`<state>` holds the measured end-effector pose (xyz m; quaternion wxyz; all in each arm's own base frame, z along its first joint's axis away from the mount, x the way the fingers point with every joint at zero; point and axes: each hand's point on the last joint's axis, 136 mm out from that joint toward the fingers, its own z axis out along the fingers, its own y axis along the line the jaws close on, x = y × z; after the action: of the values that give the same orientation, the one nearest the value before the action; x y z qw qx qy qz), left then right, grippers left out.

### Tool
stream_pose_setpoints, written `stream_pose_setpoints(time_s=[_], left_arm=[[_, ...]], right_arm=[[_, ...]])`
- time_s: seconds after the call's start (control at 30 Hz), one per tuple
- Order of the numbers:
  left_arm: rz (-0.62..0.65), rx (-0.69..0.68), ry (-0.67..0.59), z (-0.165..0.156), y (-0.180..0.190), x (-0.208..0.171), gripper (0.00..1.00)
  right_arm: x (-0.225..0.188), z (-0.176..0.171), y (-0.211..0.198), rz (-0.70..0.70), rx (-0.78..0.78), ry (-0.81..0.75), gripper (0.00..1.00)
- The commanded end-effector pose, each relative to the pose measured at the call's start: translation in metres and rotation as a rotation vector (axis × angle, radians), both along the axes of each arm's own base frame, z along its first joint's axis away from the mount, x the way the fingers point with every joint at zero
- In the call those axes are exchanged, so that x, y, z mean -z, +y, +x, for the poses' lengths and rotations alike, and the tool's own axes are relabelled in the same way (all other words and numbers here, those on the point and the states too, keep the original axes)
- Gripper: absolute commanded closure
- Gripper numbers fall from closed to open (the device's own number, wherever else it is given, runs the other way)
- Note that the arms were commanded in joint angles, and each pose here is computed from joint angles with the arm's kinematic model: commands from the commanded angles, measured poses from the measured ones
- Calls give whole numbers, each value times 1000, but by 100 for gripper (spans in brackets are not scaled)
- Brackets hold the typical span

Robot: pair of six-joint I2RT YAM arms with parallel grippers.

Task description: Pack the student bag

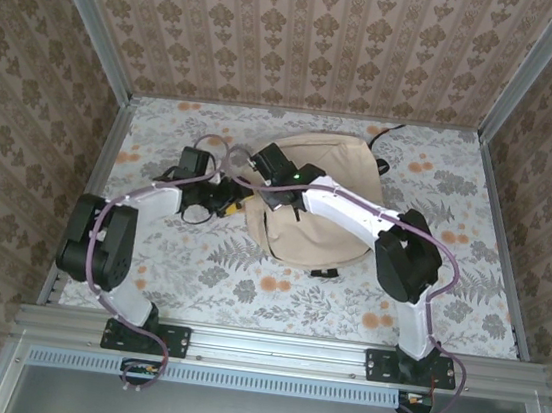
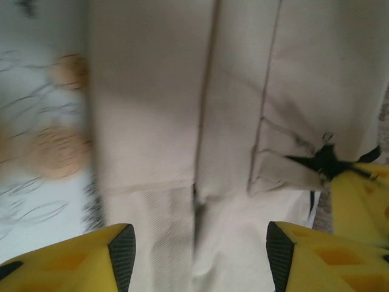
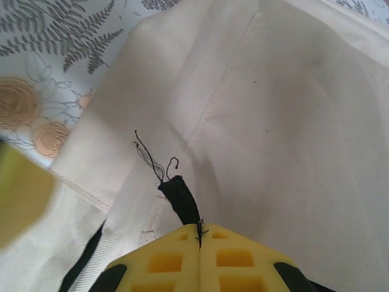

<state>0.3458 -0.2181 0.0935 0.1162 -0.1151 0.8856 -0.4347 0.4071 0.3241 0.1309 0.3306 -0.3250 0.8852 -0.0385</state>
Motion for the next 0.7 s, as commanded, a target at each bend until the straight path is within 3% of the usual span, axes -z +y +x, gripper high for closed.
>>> stream_pose_setpoints(time_s=[0.0, 0.23, 0.47, 0.67], left_arm=[[-96, 46, -66, 17, -27, -21, 46], [-109, 41, -37, 33, -47, -11, 63], [-152, 87, -58, 47, -64, -10, 60], [-186, 116, -55, 55, -76, -10, 64]], right_arm=[[-32, -1, 11, 172, 23, -32, 100], [-30, 15, -6, 248, 147, -19, 100], [-34, 18, -12, 309, 184, -3, 100], [-37, 19, -17, 360, 209, 14, 100]])
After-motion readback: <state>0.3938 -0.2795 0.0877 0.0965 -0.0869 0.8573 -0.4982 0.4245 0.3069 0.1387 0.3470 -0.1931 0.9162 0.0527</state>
